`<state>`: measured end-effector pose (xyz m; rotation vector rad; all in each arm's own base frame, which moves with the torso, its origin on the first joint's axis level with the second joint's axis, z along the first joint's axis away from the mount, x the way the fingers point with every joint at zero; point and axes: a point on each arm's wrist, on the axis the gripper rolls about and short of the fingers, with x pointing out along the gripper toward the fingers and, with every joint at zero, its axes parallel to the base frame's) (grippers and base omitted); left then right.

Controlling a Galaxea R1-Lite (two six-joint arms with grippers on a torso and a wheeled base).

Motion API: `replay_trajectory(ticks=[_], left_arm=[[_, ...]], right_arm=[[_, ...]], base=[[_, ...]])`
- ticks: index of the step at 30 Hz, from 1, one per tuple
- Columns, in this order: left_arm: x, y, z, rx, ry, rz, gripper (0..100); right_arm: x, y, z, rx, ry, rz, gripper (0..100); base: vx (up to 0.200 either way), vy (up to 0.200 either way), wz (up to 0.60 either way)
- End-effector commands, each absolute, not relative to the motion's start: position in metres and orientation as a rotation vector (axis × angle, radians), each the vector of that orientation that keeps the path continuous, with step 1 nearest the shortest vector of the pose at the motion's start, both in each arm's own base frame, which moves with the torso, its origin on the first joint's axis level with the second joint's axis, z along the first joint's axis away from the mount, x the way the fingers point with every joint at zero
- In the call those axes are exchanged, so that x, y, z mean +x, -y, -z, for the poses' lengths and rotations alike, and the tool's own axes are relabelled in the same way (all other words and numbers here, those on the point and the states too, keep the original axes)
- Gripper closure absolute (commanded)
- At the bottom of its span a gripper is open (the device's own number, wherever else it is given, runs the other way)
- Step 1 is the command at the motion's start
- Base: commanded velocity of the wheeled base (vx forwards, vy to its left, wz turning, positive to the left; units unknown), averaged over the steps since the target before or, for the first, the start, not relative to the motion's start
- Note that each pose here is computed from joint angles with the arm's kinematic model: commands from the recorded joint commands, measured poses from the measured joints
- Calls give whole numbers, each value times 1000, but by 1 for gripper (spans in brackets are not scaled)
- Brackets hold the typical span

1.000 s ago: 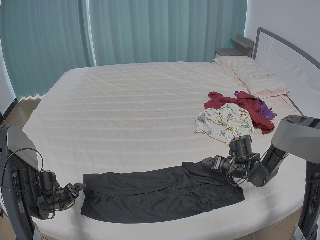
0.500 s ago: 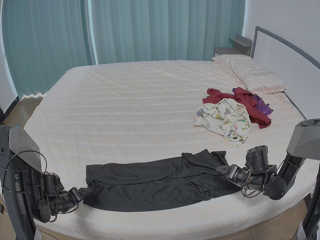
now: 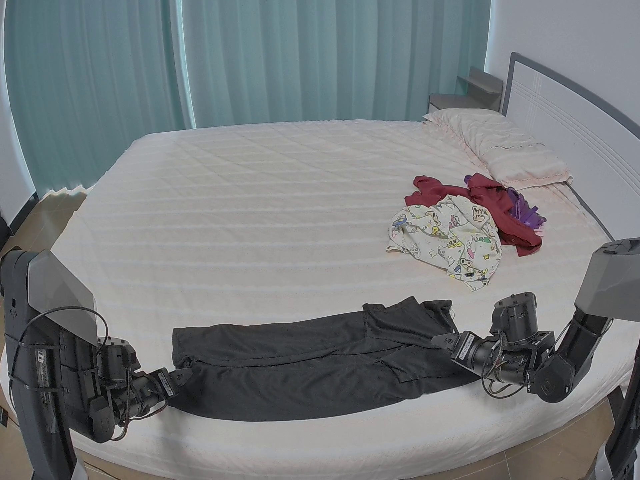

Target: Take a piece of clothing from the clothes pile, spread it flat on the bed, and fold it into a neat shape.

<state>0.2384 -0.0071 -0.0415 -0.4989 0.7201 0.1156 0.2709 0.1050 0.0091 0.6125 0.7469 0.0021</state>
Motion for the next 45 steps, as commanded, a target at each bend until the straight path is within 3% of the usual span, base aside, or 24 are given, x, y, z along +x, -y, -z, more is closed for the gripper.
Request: replay_trajectory(ticks=[1,29,45], left_arm=[[248,8,43,-461,-683,-93,0],[247,2,55,-353,-715,-122,0],[227,13,56,-357,-824,21,0]], right_arm=[[271,-106,-9,611,-749,-5,0],[261,-102,-4,601,-773,11,0],[261,-102,-2,601,-780,14,0]], base=[[0,0,0],[0,0,0],[0,0,0]])
